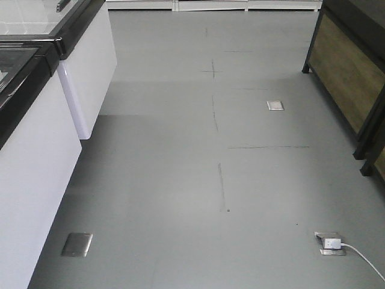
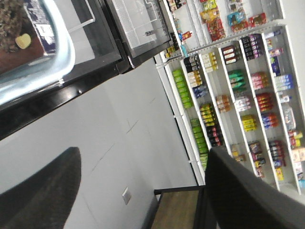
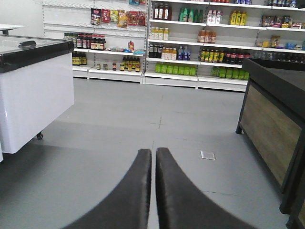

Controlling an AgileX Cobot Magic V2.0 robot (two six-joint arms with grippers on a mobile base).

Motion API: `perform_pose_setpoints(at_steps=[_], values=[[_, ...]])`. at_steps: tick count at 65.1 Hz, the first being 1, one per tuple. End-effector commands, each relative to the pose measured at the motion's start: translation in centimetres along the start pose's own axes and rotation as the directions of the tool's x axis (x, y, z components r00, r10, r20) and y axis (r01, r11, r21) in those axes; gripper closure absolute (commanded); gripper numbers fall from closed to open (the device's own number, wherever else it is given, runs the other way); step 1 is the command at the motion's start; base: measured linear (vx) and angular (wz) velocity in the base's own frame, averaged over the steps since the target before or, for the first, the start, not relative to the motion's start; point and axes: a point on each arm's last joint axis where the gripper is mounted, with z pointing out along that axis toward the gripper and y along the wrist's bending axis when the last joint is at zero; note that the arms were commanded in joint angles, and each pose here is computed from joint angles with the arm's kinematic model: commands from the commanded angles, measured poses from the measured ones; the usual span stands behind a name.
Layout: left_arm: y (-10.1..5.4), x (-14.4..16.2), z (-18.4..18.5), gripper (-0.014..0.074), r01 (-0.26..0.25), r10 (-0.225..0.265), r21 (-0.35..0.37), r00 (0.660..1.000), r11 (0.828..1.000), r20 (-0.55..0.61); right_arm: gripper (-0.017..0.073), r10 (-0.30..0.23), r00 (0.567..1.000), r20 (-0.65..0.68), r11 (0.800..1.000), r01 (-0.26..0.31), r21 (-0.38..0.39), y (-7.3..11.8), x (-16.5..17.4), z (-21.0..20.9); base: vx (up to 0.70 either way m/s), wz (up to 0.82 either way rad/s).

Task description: Left arm holds basket, right arm returns cookies

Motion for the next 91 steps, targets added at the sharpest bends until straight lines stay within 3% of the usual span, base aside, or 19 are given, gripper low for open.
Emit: perform_pose_setpoints(at_steps=[1, 12, 37, 53, 67, 91], values=[[-0.5, -1.6, 0.0, 0.0071, 0.037, -0.041, 0.088, 0.998, 0.995, 0.041, 0.0570, -0.008, 0.997, 0.071, 1.000, 0.008, 0.007, 0.0, -0.2, 0.0, 0.00, 0.00], [1.3, -4.3, 1.6, 0.0070, 0.095, -0.103, 0.147, 0.994, 0.985, 0.047, 0.0570, -0.008, 0.998, 0.070, 1.000, 0.008, 0.007, 0.0, -0.2, 0.0, 0.00, 0.00], [1.9, -9.0, 4.9, 0.0069, 0.062, -0.059, 0.153, 0.998, 0.986, -0.030, 0.0570, -0.008, 0.998, 0.070, 1.000, 0.008, 0.007, 0.0, -0.2, 0.0, 0.00, 0.00], [4.7, -10.2, 7.2, 0.0069, 0.158, -0.149, 0.127, 0.986, 0.979, -0.079, 0.0570, -0.008, 0.998, 0.070, 1.000, 0.008, 0.007, 0.0, -0.2, 0.0, 0.00, 0.00], [5.5, -11.2, 8.8, 0.0069, 0.218, -0.205, 0.262, 0.976, 0.940, -0.077, 0.0570, -0.008, 0.998, 0.070, 1.000, 0.008, 0.007, 0.0, -0.2, 0.0, 0.00, 0.00], [6.9, -11.1, 11.1, 0.0069, 0.266, -0.245, 0.294, 0.964, 0.918, -0.105, 0.0570, -0.008, 0.998, 0.070, 1.000, 0.008, 0.007, 0.0, -0.2, 0.0, 0.00, 0.00]])
